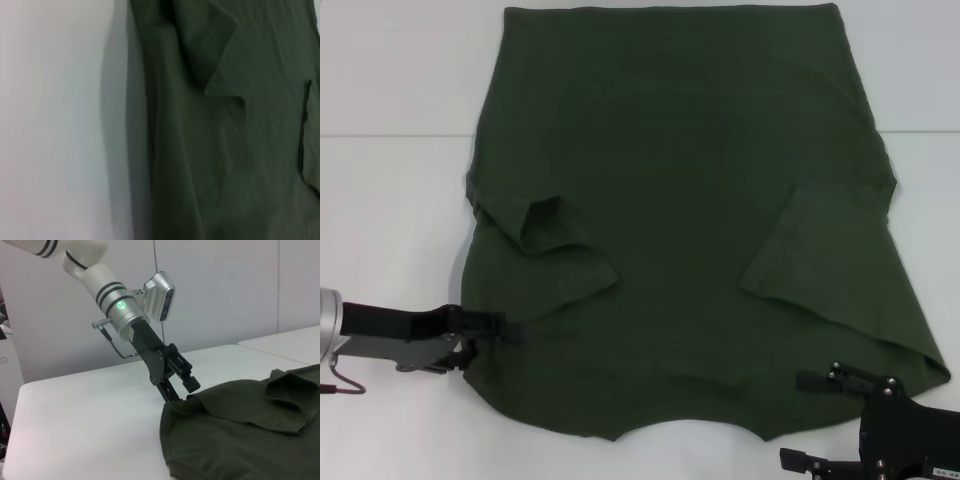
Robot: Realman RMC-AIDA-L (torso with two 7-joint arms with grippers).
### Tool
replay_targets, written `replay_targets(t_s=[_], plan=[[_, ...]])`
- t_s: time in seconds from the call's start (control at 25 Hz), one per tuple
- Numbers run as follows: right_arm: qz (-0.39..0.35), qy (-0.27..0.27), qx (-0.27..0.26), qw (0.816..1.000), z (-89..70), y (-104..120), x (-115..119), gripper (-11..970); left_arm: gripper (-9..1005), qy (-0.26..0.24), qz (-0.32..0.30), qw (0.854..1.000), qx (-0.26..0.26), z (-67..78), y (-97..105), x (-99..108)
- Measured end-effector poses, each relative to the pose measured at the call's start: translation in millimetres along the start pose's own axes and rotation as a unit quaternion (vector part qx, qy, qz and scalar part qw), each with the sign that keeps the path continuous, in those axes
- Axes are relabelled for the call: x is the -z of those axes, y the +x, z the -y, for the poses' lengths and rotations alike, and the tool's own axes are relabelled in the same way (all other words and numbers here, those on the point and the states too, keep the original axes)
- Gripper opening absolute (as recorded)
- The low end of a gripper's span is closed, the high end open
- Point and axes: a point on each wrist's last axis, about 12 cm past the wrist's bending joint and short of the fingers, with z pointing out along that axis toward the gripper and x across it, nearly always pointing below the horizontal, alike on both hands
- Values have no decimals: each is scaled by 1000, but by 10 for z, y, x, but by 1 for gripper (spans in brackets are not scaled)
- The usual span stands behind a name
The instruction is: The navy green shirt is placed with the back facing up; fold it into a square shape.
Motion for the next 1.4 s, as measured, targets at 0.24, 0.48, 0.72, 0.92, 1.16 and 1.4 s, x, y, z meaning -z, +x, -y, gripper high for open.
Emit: replay_targets(t_s=[0.24, 0.48, 0.72, 0.92, 1.16, 1.4], plan=[[1, 1, 0, 1000, 7, -7, -3, 921, 879, -14, 5, 1000, 0, -46, -12, 43], [4, -2, 1, 1000, 9, -19, -12, 920, 877, -27, 4, 1000, -6, -59, -27, 64], [4, -3, 1, 1000, 9, -22, -13, 919, 875, -25, -5, 1000, -11, -26, -15, 10], [5, -4, 0, 1000, 7, -23, -13, 919, 873, -28, -10, 999, -23, 19, -41, -21], [5, -4, 0, 1000, 7, -23, -12, 918, 709, -38, -10, 999, -38, 43, -70, -14], [6, -5, -1, 1000, 16, -36, -19, 918, 504, -47, -7, 997, -52, 76, -87, -11]])
